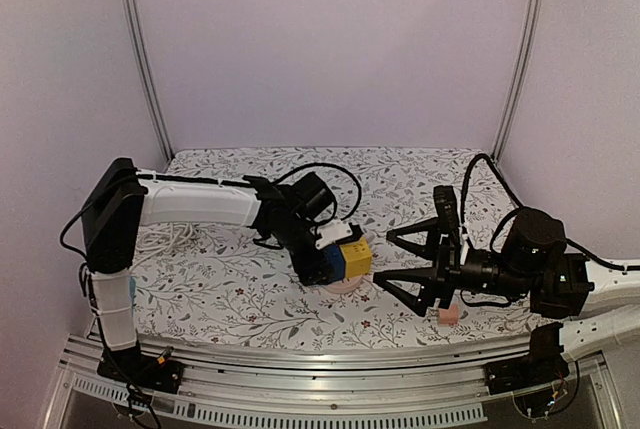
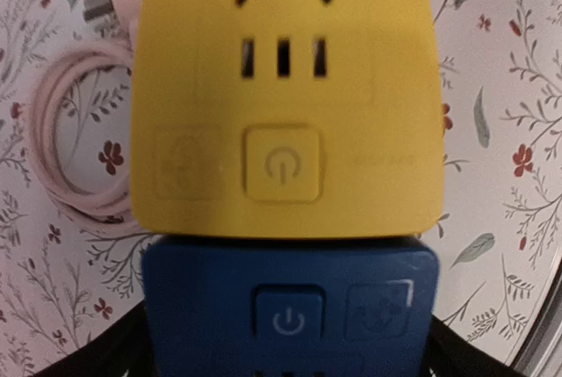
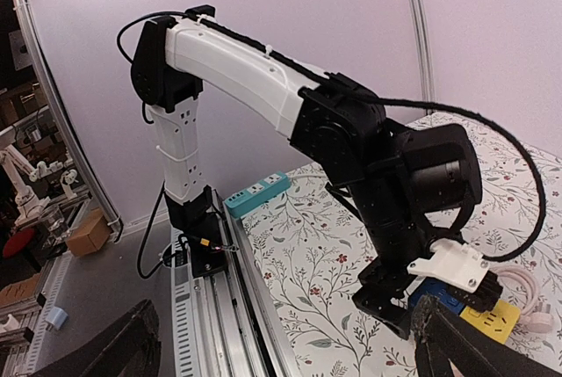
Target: Insert the plug
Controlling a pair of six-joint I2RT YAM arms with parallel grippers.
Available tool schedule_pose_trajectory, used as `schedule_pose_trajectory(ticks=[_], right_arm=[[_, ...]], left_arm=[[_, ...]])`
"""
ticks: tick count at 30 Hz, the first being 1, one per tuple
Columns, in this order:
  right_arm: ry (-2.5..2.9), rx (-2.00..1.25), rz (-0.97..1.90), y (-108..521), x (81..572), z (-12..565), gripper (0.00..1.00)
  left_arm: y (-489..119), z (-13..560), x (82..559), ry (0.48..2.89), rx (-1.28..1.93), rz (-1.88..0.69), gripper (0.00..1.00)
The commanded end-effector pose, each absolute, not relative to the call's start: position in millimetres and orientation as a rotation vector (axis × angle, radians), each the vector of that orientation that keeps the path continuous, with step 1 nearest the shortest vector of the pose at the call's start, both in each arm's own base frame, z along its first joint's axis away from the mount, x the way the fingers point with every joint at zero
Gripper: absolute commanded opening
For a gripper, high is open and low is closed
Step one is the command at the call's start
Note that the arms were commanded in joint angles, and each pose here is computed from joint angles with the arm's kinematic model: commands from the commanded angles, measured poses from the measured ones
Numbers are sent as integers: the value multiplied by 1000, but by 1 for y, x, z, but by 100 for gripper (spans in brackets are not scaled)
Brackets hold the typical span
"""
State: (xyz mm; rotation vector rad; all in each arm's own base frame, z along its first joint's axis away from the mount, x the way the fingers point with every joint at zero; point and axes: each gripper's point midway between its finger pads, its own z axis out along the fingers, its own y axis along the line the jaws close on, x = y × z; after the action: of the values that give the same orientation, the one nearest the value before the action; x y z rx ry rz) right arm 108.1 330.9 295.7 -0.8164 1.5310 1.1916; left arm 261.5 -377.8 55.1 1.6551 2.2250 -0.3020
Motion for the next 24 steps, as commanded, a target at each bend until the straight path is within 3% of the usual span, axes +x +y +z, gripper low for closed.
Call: schedule_pose_trajectory(ticks=[1, 14, 24], right_arm=[[1533, -820, 1188, 333, 108, 297, 99], [1538, -814, 1181, 332, 109, 296, 99], [1546, -806, 1170, 332, 111, 295, 99]], left_arm=[[-314, -19, 230, 2503, 1770, -72, 99], [-327, 57, 257, 2339, 1574, -95, 100], [-306, 169, 285, 2126, 1220, -70, 99]])
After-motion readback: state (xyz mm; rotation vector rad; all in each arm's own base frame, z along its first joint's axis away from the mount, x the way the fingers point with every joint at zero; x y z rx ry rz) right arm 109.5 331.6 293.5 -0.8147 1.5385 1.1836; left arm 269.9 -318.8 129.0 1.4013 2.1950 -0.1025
